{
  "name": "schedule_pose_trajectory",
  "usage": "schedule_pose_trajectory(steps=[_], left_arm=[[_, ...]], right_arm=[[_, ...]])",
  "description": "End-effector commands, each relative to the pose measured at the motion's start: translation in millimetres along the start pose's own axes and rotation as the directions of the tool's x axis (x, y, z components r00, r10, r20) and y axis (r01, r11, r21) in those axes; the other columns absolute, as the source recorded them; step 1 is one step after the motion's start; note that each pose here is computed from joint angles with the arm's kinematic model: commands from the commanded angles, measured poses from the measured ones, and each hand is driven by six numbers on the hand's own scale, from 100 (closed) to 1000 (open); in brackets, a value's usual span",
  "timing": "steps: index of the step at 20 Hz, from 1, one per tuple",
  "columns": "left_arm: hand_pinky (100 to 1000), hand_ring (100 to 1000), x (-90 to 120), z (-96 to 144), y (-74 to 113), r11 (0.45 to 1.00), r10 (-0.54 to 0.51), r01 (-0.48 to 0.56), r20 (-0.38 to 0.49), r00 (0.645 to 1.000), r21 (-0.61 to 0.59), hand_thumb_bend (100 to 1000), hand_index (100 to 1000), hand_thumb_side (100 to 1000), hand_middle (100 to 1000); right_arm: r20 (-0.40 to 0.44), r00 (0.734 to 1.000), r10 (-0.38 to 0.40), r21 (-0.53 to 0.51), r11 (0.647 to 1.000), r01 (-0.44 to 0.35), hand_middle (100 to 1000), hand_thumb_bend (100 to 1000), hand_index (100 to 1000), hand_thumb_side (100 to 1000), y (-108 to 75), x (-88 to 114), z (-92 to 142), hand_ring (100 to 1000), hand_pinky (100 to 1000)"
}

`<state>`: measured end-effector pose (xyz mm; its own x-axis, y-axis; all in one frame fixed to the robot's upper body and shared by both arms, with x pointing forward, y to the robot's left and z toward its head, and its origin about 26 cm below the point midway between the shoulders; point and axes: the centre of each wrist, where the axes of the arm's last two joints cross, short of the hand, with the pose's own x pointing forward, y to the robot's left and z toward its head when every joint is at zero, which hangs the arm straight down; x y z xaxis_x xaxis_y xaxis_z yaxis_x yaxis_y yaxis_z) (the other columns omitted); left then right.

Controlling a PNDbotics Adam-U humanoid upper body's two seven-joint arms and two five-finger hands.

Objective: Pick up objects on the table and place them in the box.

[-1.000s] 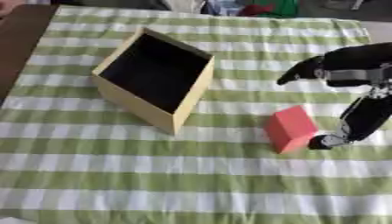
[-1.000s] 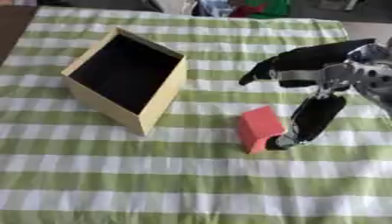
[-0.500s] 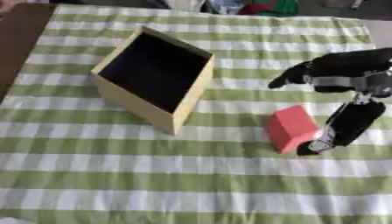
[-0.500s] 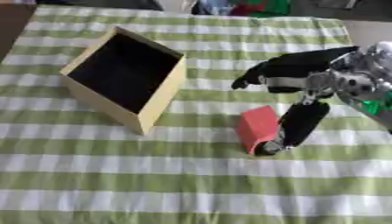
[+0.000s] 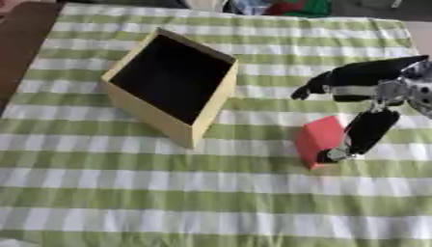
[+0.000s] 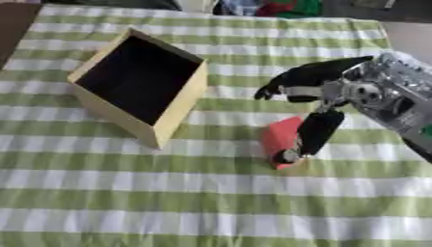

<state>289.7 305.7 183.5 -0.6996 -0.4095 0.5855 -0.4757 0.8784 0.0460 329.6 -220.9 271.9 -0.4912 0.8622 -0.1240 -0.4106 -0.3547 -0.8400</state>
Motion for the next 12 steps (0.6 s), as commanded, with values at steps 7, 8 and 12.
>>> schedule_pose_trajectory(steps=[7,8,12], left_arm=[[1000,480,6,-6,0.9,1.000,0.006,-0.006,0.031,1.000,-0.004,162,714,100,481],[1000,480,6,-7,0.9,1.000,0.007,-0.007,0.032,0.999,-0.004,163,714,100,481],[1000,480,6,-7,0.9,1.000,0.007,-0.007,0.032,0.999,-0.004,160,714,100,481]], right_arm=[[-0.058,0.998,-0.004,0.019,1.000,0.005,900,558,1000,388,-2.6,-16,-2,1000,999],[-0.061,0.998,-0.012,0.023,1.000,0.014,900,559,1000,388,-1.6,-18,-2,1000,999],[-0.070,0.997,-0.037,0.030,0.999,0.040,898,561,1000,385,-0.7,-22,-2,1000,1000]])
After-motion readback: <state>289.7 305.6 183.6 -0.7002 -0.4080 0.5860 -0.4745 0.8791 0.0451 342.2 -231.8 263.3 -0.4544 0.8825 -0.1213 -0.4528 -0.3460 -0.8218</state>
